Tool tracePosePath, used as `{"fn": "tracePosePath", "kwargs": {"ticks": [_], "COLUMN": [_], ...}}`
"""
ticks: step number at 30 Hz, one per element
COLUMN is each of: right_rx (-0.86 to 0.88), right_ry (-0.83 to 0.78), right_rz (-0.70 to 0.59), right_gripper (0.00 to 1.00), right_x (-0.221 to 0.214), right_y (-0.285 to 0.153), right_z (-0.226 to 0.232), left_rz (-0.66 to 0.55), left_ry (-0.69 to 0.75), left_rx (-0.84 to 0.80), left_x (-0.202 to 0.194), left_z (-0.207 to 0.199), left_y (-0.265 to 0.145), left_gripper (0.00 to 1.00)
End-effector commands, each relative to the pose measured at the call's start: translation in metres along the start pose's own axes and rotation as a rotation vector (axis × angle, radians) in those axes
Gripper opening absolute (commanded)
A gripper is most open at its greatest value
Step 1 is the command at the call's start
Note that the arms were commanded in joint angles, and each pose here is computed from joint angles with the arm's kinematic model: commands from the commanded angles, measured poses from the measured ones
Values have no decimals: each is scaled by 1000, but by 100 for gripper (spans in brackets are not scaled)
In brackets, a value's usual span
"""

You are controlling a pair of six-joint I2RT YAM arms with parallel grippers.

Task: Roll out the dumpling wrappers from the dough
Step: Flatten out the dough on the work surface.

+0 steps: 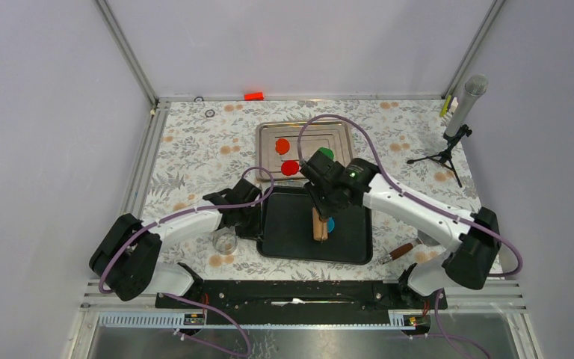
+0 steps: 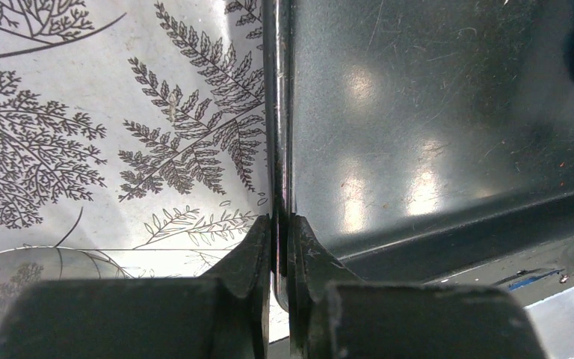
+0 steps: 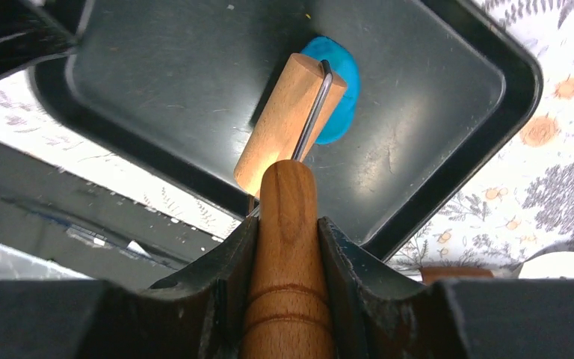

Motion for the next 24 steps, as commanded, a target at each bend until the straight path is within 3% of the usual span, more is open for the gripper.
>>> {"fn": "tracePosePath", "kwargs": {"ticks": [1,5,9,24], "right_rx": [116,-191,-352,-155], "right_ry": [-111,-234,-297,-277], "right_rz": [-115,-258,-195,-78], "right_gripper": [0,0,0,0], "right_x": [20,34,24,11], "right_y": [-50,-38,-15,23], "right_z": [4,-47,-69,-32], "left_rz": [-29,-52,-72,-82], "left_ry": [29,20,9,-7], "left_rx": [-57,-48,-41,-3], "left_x": [6,10,13,13], "left_z": [-11,-11,-11,-5], "left_y": [-7,-6,-8,-8], "left_gripper": [0,0,0,0]}}
Point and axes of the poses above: each gripper's point midway between its finger pads, its own y axis out along the fingers, its own z axis along the line the jaws close on, x = y × z, the point moved 3 cm from there along -y, back along the fingers, and after that the axes turned 5 degrees about y, right-handed, at the moved point
